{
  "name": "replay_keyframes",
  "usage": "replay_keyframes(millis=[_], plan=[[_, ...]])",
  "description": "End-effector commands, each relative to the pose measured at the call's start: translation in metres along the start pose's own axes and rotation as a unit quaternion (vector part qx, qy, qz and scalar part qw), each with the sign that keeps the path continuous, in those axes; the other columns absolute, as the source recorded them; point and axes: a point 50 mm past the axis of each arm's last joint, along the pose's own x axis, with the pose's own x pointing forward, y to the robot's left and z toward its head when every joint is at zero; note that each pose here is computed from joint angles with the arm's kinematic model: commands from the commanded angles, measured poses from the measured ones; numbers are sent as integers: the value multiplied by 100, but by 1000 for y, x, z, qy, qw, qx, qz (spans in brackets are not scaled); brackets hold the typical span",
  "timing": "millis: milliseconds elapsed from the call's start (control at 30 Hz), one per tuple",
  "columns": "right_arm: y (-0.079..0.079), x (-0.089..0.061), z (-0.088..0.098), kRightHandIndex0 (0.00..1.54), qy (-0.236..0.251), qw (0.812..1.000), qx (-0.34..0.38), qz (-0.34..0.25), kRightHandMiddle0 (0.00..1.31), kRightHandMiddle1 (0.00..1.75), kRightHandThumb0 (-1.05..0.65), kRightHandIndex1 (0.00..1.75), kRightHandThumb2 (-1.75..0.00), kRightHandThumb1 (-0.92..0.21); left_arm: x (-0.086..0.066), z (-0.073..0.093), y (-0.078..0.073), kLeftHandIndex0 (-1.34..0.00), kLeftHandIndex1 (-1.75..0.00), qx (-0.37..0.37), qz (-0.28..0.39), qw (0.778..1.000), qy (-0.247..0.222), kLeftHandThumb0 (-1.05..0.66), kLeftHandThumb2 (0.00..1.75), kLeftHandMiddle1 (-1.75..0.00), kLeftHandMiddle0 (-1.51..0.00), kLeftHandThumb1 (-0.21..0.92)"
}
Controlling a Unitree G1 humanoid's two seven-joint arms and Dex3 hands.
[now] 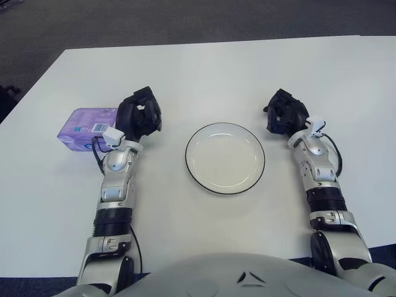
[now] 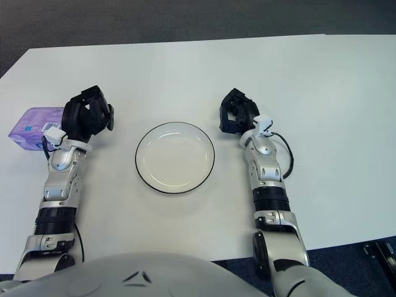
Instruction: Put the tissue paper into the plate.
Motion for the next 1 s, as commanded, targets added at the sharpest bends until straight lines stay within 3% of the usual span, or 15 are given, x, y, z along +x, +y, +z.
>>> replay_keyframes(millis=[0, 133, 467, 733, 967], plan=[[5, -38, -66, 127, 133, 990, 45, -22, 59, 175, -47, 175, -129, -34, -56, -20, 2, -111, -175, 33, 57, 996, 56, -44, 97, -175, -138, 69], [6, -38, -67, 127, 133, 990, 46, -23, 60, 175, -47, 175, -129, -34, -57, -3, 1, -111, -175, 99, 69, 993, 11, -42, 99, -175, -138, 66], [7, -37, -66, 127, 131, 990, 44, -21, 59, 175, -47, 175, -129, -34, -61, 19, -6, -110, -175, 250, 72, 964, -52, -39, 108, -175, -137, 58], [7, -37, -66, 127, 133, 990, 41, -22, 59, 175, -47, 175, -129, -34, -63, 29, -1, -110, -175, 384, 64, 915, -103, -41, 110, -175, -138, 57], [7, -37, -66, 126, 133, 990, 44, -25, 60, 175, -47, 175, -129, -34, -62, 32, 9, -110, -175, 471, 70, 872, -115, -46, 105, -175, -138, 63]])
